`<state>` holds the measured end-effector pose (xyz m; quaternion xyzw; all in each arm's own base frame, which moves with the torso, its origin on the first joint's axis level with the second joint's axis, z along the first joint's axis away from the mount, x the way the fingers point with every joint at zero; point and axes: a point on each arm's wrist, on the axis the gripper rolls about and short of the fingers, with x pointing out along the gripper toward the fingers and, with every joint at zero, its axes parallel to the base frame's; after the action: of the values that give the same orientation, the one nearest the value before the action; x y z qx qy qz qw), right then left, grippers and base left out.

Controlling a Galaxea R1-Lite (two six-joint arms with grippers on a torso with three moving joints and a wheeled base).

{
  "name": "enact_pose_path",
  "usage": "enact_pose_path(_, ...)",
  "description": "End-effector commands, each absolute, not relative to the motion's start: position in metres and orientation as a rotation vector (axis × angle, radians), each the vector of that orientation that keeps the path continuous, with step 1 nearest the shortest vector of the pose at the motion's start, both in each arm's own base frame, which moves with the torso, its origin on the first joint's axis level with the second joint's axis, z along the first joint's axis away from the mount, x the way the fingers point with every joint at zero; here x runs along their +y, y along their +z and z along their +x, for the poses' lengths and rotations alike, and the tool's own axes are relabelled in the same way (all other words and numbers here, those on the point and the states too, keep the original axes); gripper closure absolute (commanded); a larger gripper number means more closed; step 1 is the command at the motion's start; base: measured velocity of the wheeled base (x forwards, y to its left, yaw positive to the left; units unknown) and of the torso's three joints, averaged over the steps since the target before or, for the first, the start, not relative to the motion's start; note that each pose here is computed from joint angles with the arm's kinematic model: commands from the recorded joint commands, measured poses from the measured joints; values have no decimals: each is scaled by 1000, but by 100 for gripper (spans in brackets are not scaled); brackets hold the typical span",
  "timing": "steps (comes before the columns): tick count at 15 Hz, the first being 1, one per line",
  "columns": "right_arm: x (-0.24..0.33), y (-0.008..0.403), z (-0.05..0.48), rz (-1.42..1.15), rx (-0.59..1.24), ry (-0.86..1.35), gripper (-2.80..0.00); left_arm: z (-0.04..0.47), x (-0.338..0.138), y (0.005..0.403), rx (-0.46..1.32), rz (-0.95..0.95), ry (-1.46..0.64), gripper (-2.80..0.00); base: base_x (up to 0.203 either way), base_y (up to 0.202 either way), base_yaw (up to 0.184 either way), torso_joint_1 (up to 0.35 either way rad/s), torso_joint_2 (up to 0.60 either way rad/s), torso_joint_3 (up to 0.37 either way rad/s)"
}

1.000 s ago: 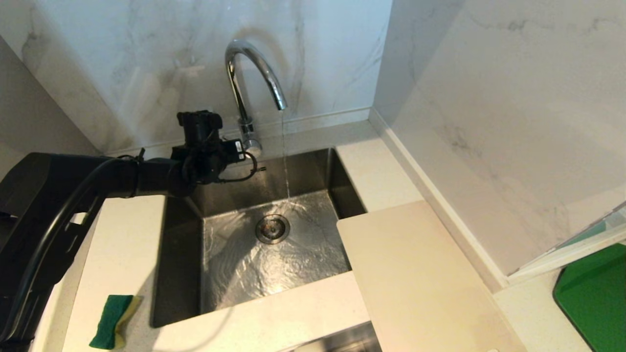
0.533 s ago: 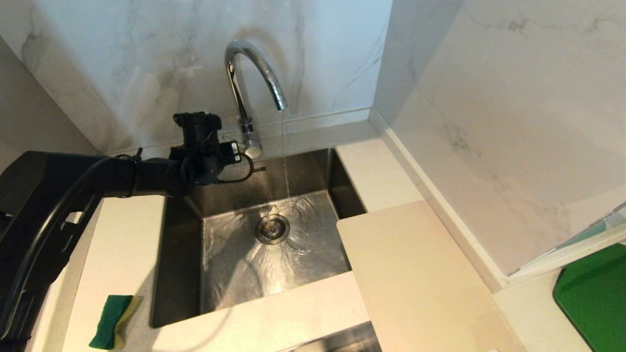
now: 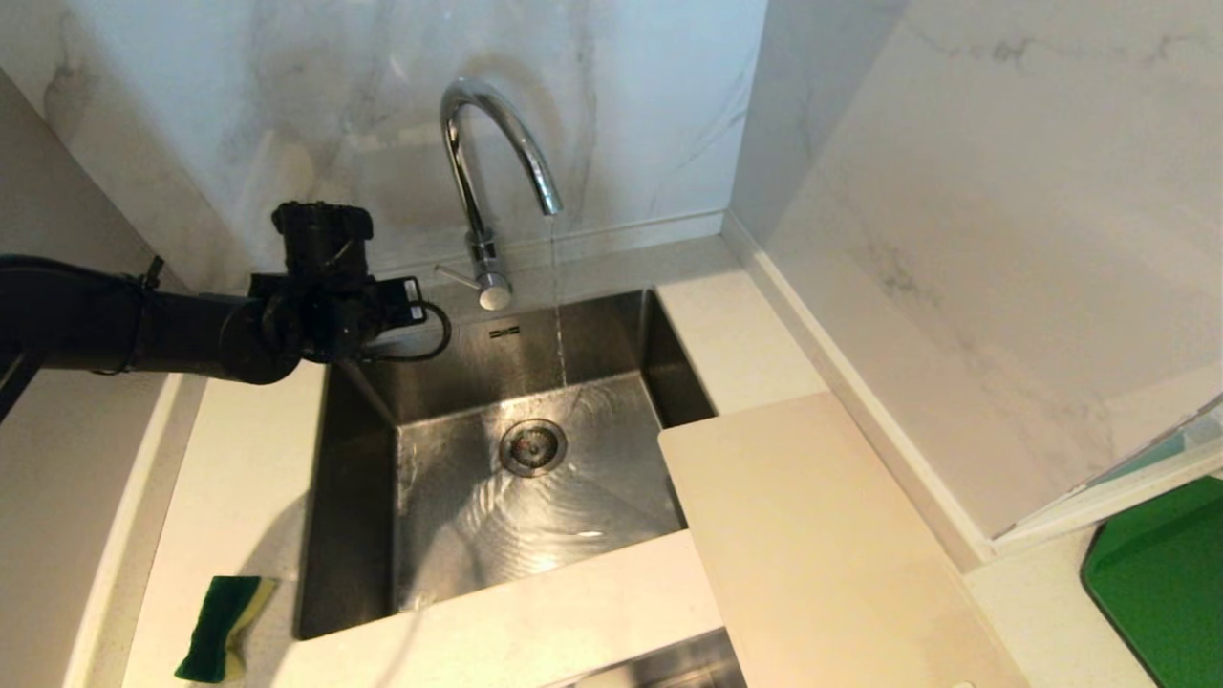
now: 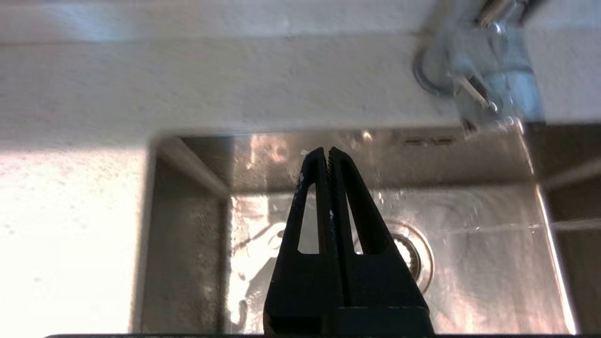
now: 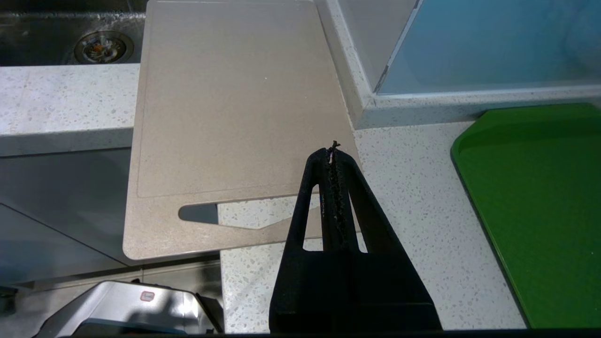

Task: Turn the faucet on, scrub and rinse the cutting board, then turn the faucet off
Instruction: Turn off the tap

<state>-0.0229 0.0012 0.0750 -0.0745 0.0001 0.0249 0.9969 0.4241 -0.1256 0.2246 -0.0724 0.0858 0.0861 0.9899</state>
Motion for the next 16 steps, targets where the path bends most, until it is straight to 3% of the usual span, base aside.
enact_pose_path(1, 1, 75, -23, -151, 2, 51, 0, 434, -130, 232, 123, -179, 174, 0, 0, 0, 0, 0, 0, 0)
enact_pose_path(5, 1, 75, -23, -156, 2, 53, 0, 457, -140, 224, 126, -203, 183, 0, 0, 0, 0, 0, 0, 0)
enact_pose_path(16, 1, 75, -23, -158, 2, 53, 0, 441, -147, 241, 156, -190, 163, 0, 0, 0, 0, 0, 0, 0)
